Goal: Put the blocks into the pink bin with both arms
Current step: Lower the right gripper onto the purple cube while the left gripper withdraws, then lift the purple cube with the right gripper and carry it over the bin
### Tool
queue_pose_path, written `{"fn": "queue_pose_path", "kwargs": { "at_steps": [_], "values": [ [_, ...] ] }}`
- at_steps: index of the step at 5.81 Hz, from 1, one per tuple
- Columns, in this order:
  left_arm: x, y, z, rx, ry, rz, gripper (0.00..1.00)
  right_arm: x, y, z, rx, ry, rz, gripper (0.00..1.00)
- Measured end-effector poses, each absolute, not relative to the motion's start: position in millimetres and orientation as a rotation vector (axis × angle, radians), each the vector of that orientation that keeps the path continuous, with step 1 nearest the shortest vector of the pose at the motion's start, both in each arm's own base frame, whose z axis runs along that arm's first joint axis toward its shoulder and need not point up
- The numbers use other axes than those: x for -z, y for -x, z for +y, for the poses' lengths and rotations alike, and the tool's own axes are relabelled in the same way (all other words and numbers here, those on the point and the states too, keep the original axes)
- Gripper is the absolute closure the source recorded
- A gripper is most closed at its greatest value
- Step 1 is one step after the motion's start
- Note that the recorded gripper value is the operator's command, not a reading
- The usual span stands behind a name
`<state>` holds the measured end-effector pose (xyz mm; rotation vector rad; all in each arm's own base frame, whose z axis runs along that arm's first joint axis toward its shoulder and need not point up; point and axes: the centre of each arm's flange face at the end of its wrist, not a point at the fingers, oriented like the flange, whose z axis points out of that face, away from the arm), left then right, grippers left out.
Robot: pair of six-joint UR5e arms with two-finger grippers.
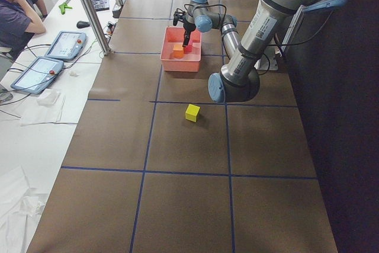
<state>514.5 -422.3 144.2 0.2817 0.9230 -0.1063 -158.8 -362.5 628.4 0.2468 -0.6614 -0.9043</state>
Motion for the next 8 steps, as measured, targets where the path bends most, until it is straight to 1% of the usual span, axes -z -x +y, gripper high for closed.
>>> {"fn": "queue_pose_path", "kwargs": {
  "at_steps": [2,4,6,8],
  "values": [
    [-145,-515,-422,0.106,-0.281,0.922,0.00,-645,177,-358,0.937,-0.205,-0.661,0.37],
    [-149,-514,-421,0.105,-0.279,0.918,0.00,-651,189,-365,0.943,-0.192,-0.659,0.50],
    [-151,-512,-421,0.099,-0.280,0.916,0.00,-636,198,-374,0.922,-0.207,-0.685,0.51],
    [-163,-501,-422,0.046,-0.266,0.889,0.00,-596,199,-393,0.731,-0.196,-0.763,0.51]
  ]
}}
